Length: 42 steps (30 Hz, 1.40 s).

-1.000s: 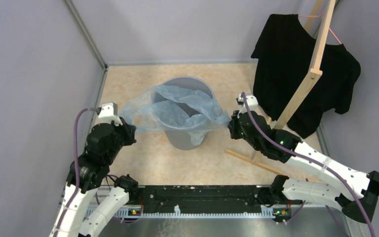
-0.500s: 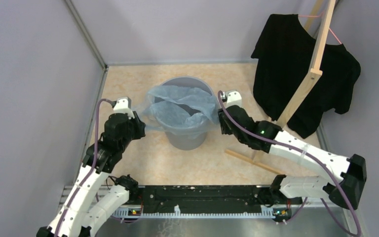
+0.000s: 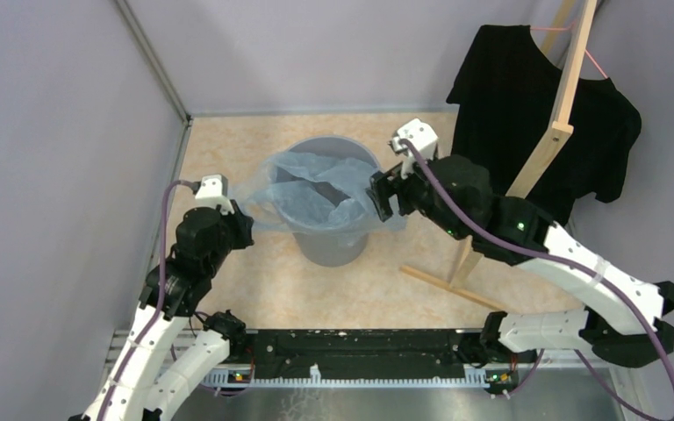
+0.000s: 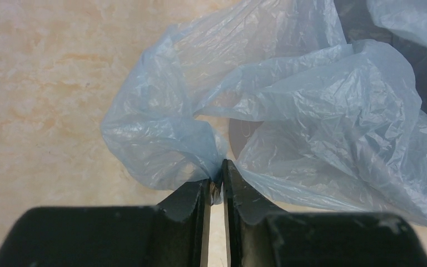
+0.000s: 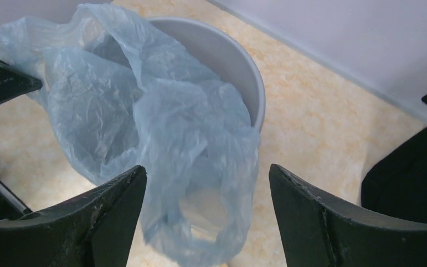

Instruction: Put the trash bags into the trash bin

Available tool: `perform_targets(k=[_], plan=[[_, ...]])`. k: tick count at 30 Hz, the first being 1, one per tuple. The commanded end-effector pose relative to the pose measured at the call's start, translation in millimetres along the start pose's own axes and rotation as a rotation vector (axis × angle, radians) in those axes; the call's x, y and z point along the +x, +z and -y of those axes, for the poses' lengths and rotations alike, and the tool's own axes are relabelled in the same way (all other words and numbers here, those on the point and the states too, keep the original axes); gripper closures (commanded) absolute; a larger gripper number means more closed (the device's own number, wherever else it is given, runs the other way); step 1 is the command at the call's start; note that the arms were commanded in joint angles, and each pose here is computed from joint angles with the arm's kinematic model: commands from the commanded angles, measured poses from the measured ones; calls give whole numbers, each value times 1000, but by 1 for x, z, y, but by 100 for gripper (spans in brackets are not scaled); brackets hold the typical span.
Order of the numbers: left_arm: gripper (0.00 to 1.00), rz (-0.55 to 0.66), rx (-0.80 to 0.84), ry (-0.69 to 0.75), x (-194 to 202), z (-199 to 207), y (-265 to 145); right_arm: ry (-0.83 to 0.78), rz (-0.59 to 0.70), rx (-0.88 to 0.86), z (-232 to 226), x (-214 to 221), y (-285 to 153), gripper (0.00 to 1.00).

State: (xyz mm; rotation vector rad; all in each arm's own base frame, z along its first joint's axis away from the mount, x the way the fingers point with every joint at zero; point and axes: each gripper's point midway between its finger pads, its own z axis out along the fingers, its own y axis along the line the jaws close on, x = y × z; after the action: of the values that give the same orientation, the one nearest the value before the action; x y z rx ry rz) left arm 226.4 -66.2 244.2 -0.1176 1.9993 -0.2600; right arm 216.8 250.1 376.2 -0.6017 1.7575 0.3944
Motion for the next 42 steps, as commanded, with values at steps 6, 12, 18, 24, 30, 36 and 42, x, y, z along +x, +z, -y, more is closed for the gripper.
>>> perform_targets(k=[6, 12, 18, 24, 30, 36, 42], plan=[[83, 59, 31, 1, -19, 8, 2, -196, -25, -39, -31, -22, 52, 19], [85, 51, 14, 20, -15, 4, 3, -298, -66, -140, -56, 2, 60, 20], [86, 38, 9, 18, -10, 3, 6, -320, -38, 264, 3, -7, 78, 53], [86, 39, -10, 28, -8, -1, 9, -175, 5, 259, 25, -16, 102, 99], [84, 32, -55, 56, -7, -7, 22, -69, 85, 302, 55, -23, 134, 100], [83, -6, -92, 102, -6, -8, 43, 17, 148, 401, 103, -13, 165, 100], [80, -43, -88, 114, -7, -3, 52, 14, 153, 329, 99, -6, 190, 100]])
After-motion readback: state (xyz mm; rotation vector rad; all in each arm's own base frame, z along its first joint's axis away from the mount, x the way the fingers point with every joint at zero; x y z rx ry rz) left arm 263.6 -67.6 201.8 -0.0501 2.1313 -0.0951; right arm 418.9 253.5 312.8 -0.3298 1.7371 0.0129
